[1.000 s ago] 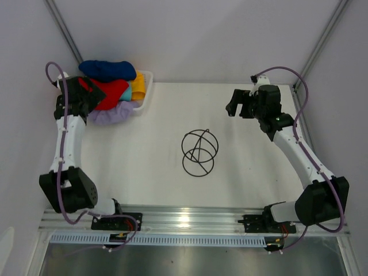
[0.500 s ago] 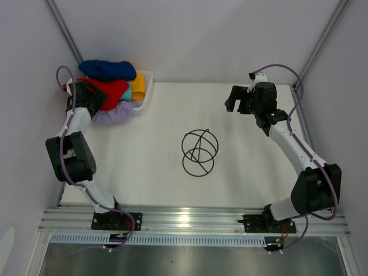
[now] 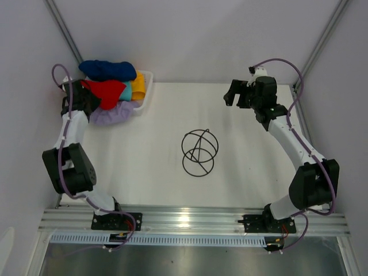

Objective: Stack the hats

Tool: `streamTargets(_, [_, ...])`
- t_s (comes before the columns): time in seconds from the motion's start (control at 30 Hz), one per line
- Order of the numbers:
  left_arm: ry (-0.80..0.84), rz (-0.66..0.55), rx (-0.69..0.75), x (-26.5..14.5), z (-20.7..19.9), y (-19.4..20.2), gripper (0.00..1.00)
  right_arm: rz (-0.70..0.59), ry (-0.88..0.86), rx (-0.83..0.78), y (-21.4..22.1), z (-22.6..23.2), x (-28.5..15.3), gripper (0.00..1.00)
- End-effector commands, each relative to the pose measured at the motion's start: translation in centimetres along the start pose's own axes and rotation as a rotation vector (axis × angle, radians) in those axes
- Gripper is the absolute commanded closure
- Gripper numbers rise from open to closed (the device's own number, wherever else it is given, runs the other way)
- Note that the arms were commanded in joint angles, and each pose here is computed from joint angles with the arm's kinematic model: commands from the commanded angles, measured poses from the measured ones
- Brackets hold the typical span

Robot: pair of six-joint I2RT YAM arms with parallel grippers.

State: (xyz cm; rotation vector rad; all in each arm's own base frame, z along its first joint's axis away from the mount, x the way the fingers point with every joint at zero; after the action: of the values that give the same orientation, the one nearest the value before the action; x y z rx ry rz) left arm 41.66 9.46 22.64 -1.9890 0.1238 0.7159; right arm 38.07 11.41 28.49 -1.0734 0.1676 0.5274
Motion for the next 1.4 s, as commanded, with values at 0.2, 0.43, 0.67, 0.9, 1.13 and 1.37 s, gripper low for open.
streamTargets(0.2, [0.262, 0.010, 0.392, -15.3, -6.1, -6.3, 0.99, -0.161, -0.215, -0.009, -4.9, 4.6, -4.1, 0.01])
streamTargets(0.43, [0.502, 0.133, 0.706, -23.5, -11.3, -3.4, 0.99, -0.166, -0.386, -0.026, -5.2, 7.0, -7.3, 0.00])
streamTargets(0.67, [0.897, 0.146, 0.846, -30.7, -16.9, 0.5, 0.98, -0.166, -0.639, -0.049, -4.8, 9.8, -12.0, 0.00])
streamTargets(0.9, [1.145, 0.175, 0.833, -35.3, -19.1, 2.9, 0.99, -0.113, -0.827, -0.089, -2.1, 12.9, -15.6, 0.01])
streamTargets(1.13, [1.198, 0.248, 0.870, -35.9, -20.5, 5.5, 0.99, 0.023, -0.844, 0.005, 2.2, 15.3, -15.9, 0.01])
streamTargets(1.37, [1.222, 0.265, 0.874, -35.8, -21.2, 6.3, 0.99, 0.108, -0.863, 0.064, 4.5, 16.0, -15.9, 0.26])
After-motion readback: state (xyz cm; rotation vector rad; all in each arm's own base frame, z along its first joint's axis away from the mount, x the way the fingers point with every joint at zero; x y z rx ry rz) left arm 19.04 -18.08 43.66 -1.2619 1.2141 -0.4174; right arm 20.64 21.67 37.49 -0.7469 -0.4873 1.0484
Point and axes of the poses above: each gripper's point midway between its finger pads, its own x axis out along the fingers, its own z axis along the line the jaws close on, y = z × x, the point moved 8 cm from there along -x, back along the fingers, and after that the axes turned 13 degrees about x, right-handed, at the moved point
